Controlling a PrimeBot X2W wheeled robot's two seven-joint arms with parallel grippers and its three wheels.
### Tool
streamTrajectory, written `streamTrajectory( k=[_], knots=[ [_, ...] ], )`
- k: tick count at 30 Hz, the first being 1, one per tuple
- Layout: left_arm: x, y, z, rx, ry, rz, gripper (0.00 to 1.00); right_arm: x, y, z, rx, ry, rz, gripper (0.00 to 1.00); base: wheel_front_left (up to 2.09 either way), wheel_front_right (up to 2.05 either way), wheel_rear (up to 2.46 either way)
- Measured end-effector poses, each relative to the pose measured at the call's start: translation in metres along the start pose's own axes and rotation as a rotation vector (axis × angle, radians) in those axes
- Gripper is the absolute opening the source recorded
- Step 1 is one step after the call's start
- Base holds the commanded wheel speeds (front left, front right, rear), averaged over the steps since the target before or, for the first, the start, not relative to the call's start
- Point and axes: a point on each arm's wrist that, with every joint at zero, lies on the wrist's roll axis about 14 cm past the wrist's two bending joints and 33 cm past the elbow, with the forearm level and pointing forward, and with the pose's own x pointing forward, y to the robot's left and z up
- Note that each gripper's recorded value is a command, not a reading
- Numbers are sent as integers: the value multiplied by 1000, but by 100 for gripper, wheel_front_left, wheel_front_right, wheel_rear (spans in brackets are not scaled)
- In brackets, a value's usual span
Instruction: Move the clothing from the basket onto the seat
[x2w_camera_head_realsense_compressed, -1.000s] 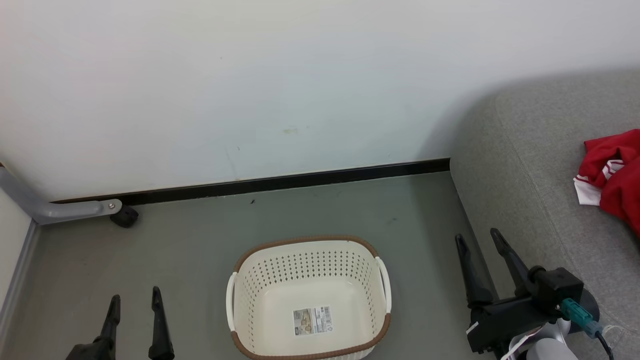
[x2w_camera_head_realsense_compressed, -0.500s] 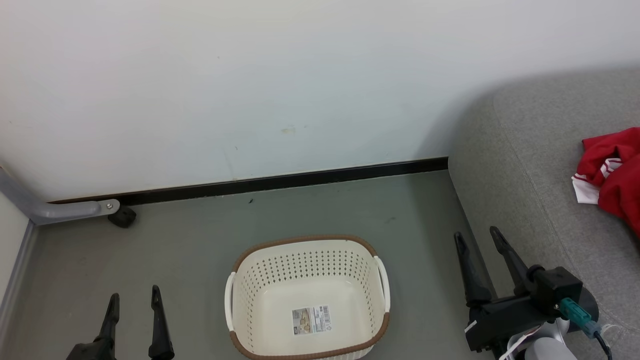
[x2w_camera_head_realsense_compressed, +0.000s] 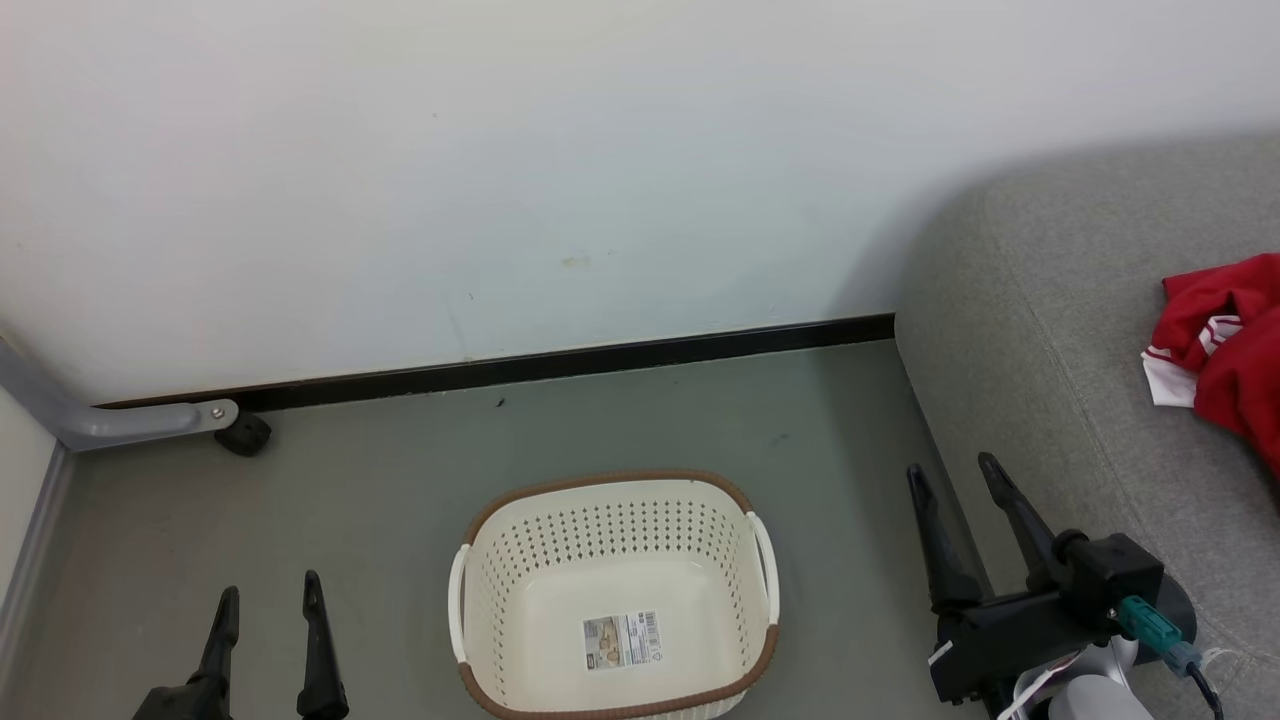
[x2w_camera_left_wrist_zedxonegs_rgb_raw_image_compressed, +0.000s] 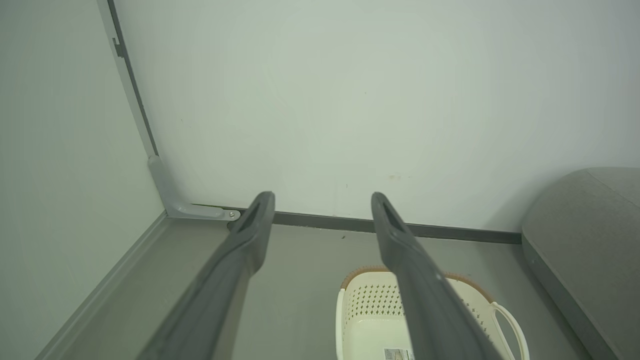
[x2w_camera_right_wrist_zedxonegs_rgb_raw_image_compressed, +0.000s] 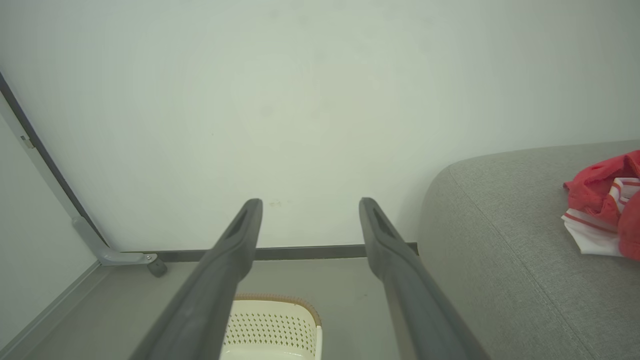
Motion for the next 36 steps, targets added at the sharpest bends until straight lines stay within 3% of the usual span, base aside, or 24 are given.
streamTrajectory(
  k=[6,7,13,36],
  knots=[
    [0,3,-1,1,4,1,100,0,1,1,0,-4,2,100,0,0,0],
    [0,3,-2,1,6,3,0,0,1,2,0,-5,3,0,0,0,0],
    [-10,3,-26,-15,83,19,0,-16,-2,-29,13,89,-17,0,0,0,0],
    [-9,10,-37,-319,169,78,0,-17,-32,-34,342,126,-157,0,0,0,0]
  ],
)
